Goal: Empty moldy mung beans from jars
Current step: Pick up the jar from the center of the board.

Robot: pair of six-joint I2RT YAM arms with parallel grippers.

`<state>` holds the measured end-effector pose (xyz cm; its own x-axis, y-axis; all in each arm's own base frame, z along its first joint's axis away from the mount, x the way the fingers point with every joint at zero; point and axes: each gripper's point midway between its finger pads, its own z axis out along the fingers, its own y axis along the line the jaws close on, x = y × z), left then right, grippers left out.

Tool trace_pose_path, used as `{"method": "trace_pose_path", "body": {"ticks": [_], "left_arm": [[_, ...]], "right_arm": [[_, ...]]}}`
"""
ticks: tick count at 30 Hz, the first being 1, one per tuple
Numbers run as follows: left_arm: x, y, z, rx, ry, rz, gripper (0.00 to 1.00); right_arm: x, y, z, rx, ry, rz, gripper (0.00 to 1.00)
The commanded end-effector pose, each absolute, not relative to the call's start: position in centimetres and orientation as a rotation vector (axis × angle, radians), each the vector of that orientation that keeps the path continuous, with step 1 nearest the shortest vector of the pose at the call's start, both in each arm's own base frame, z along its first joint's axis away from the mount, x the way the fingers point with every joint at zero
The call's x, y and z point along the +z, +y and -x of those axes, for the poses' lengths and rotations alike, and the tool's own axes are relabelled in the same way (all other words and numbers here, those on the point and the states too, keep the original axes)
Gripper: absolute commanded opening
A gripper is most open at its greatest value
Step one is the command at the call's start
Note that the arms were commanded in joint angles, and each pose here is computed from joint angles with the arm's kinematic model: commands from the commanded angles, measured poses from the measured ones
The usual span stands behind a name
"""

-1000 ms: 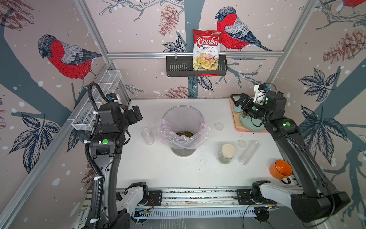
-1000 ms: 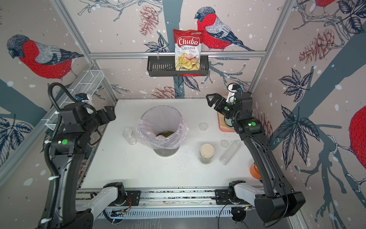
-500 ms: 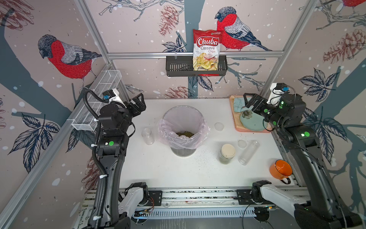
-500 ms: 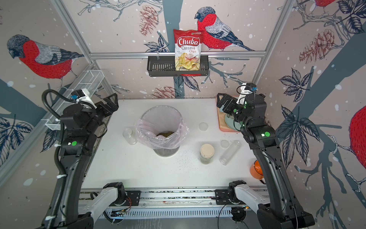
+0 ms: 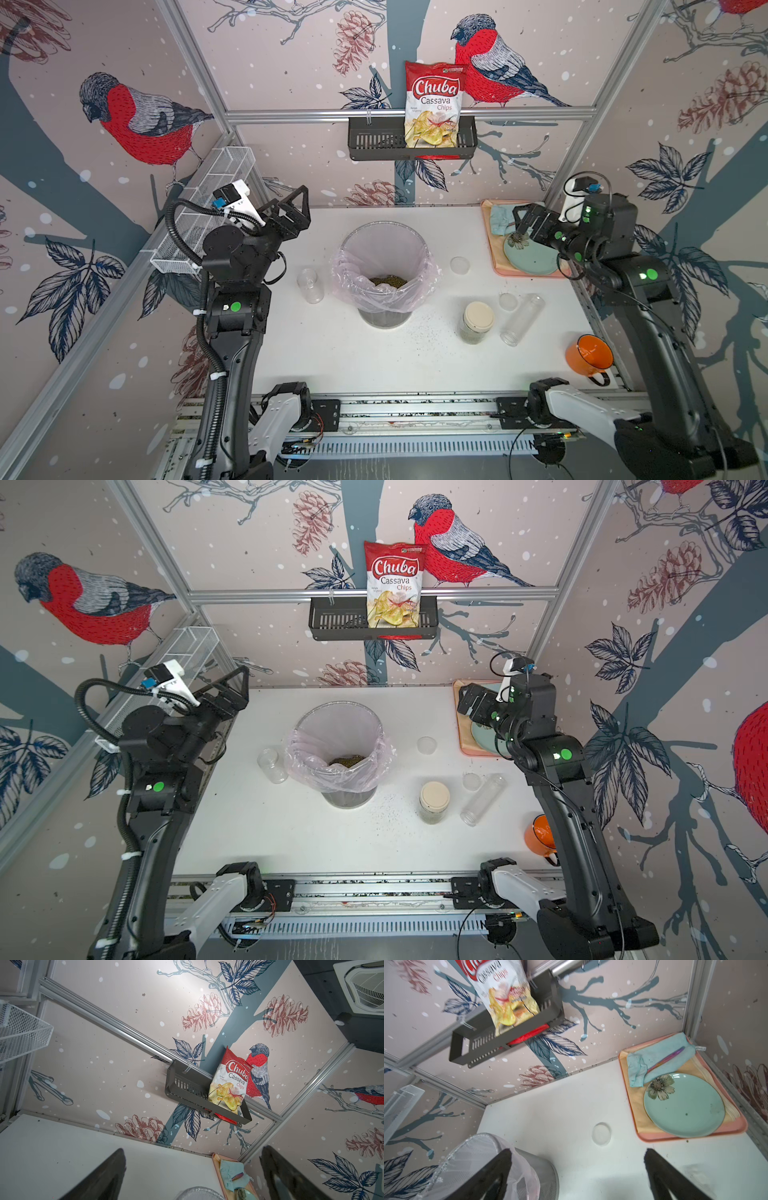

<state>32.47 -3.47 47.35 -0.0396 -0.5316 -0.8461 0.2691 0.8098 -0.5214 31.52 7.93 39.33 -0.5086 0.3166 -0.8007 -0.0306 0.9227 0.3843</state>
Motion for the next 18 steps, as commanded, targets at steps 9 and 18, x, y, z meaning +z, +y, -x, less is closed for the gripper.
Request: {"method": "trace_pose_path", "body": {"ticks": [9, 18], "left_arm": [[45.0, -5.0, -33.5, -0.339, 1.631, 0.109, 0.98], [44.7, -7.8, -32.2, -0.285, 1.567, -0.052, 0.98]], "right_arm": [[34.7, 7.0, -30.7, 0.315, 2.267, -0.261, 0.99], [34.0, 6.8, -30.8, 0.228, 2.300, -0.252, 1.00]]}}
